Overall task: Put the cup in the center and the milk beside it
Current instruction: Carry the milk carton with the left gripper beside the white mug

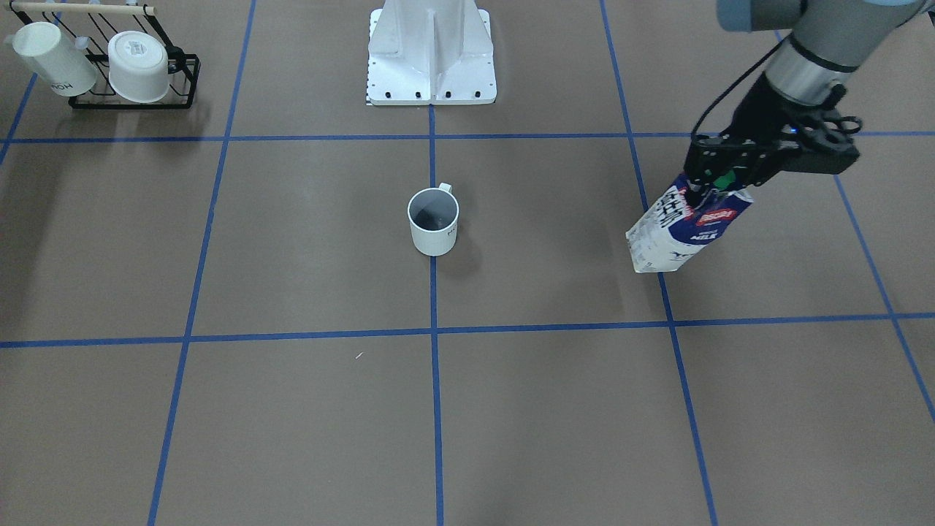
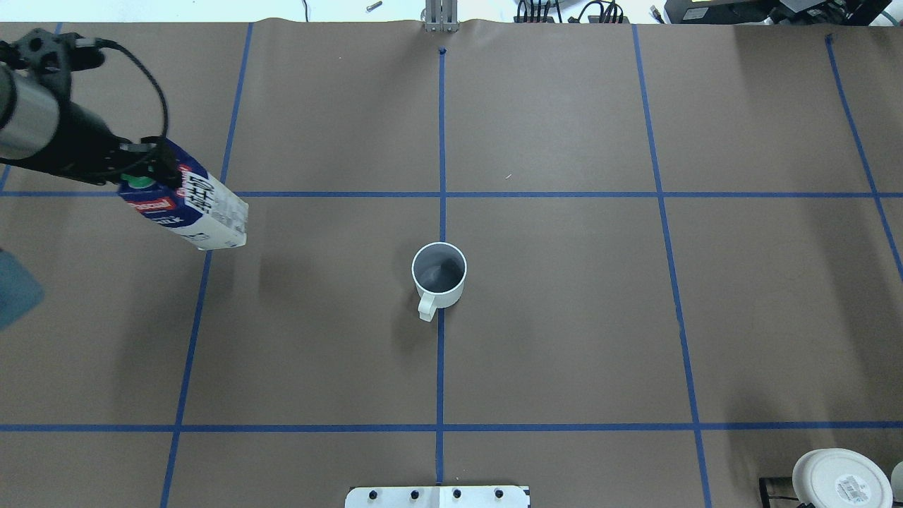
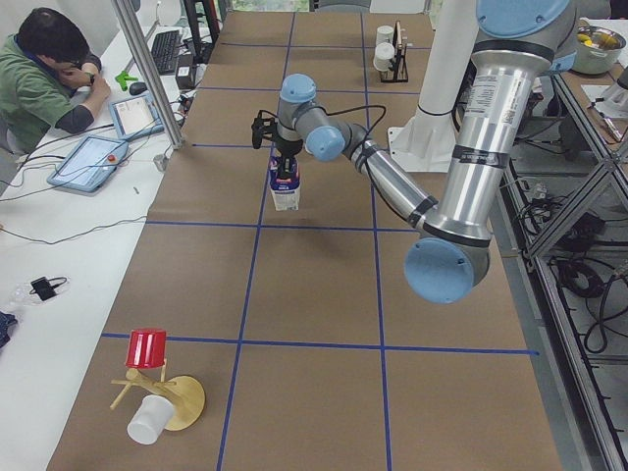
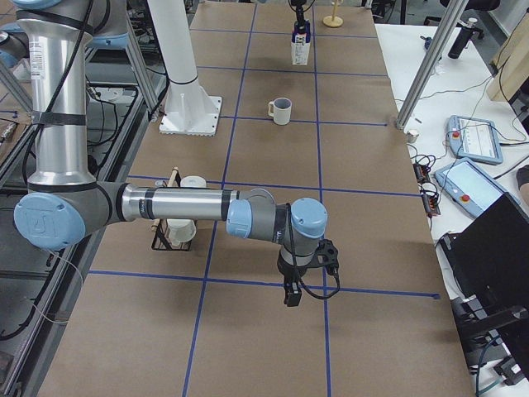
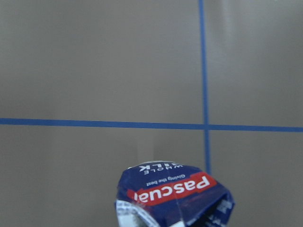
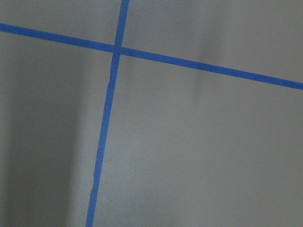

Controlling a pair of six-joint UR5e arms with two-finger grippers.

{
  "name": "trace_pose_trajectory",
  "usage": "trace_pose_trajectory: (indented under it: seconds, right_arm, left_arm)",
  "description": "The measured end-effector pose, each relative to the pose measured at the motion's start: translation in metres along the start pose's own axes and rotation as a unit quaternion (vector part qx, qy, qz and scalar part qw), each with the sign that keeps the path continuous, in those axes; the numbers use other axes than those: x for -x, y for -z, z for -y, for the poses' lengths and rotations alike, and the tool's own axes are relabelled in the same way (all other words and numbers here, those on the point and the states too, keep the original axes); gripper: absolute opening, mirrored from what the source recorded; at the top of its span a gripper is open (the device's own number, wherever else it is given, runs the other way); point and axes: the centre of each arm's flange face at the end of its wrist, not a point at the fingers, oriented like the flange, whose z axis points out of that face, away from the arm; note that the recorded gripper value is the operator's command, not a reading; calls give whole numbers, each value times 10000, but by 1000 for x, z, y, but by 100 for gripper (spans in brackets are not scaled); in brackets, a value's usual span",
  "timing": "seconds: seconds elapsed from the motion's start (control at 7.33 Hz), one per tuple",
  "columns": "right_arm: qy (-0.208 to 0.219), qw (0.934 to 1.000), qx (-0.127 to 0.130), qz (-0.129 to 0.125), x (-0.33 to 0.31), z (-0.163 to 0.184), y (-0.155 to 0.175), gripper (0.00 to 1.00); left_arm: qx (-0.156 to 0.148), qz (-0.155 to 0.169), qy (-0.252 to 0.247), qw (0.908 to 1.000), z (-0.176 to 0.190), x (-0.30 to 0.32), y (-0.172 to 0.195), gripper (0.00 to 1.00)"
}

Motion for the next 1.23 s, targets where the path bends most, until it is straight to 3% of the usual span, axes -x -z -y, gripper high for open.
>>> trace_pose_trajectory:
  seconds: [0.41, 0.68, 1.23]
  right_arm:
    - [-8, 10000, 10, 4, -1, 0, -1, 100]
    - [-6, 10000, 7, 8, -1, 1, -1, 100]
    - [-5, 10000, 5, 9, -1, 1, -1, 100]
  left_arm:
    - [236, 281, 3, 9993, -48, -173, -47, 0]
    - [329, 311, -66, 9990, -69, -210, -65, 0]
    - [355, 289, -153, 9988, -87, -229, -73, 1]
